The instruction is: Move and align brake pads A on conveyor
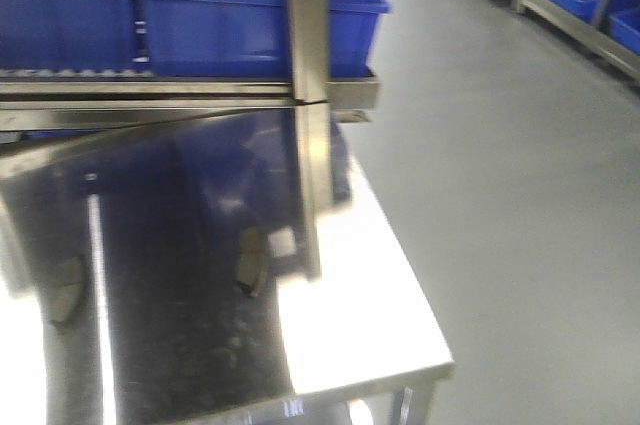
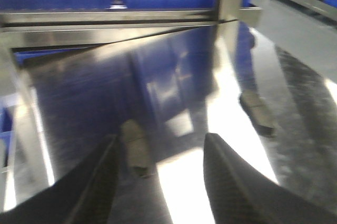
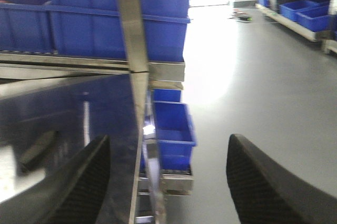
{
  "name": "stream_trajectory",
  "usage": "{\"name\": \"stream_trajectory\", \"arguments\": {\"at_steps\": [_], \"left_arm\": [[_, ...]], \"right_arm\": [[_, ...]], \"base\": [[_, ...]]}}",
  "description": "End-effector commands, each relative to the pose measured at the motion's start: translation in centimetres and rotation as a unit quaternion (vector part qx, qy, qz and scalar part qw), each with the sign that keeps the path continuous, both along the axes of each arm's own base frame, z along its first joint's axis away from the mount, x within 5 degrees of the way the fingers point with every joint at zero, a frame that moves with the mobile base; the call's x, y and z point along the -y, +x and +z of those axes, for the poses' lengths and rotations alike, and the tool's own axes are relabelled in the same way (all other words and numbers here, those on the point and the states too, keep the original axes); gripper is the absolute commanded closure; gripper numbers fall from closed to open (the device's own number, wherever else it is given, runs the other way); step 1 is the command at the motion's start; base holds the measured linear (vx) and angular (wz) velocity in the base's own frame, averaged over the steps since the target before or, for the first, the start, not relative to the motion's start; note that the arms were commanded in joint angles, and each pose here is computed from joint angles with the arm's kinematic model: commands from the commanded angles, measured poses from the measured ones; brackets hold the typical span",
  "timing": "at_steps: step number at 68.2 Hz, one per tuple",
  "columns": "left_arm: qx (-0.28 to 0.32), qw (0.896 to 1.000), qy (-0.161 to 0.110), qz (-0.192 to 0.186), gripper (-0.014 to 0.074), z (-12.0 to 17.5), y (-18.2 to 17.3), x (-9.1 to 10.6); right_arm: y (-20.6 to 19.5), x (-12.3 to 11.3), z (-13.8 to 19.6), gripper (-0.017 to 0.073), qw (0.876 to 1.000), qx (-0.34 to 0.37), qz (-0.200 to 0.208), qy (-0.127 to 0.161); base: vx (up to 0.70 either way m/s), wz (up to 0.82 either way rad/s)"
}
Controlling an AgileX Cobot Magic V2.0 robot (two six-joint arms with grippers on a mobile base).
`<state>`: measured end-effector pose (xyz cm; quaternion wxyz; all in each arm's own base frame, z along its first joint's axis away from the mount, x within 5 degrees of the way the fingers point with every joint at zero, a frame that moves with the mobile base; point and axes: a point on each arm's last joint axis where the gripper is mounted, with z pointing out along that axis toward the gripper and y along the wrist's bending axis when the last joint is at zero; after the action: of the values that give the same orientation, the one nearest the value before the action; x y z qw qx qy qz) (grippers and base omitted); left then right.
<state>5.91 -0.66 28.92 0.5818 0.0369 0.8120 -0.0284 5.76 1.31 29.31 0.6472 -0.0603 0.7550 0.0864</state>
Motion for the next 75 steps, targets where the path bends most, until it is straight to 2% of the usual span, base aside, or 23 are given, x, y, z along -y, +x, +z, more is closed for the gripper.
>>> {"name": "stream_trajectory", "arguments": {"at_steps": [1, 31, 75], "left_arm": [[0.039, 0.999, -0.007, 0.000, 0.0231, 1.22, 0.29, 0.03], [0.039, 0.999, -0.007, 0.000, 0.0231, 1.22, 0.29, 0.03], [0.039, 0.999, -0.007, 0.000, 0.0231, 1.22, 0.29, 0.03]], "right_arm": [[0.07, 0.04, 1.49, 0.0107, 0.999, 0.045, -0.003, 0.007], [0.07, 0.04, 1.49, 0.0107, 0.999, 0.045, -0.003, 0.007], [0.07, 0.04, 1.49, 0.0107, 0.999, 0.045, -0.003, 0.007]], "base": [[0.16, 0.66], [0.13, 0.47], [0.07, 0.04]]}}
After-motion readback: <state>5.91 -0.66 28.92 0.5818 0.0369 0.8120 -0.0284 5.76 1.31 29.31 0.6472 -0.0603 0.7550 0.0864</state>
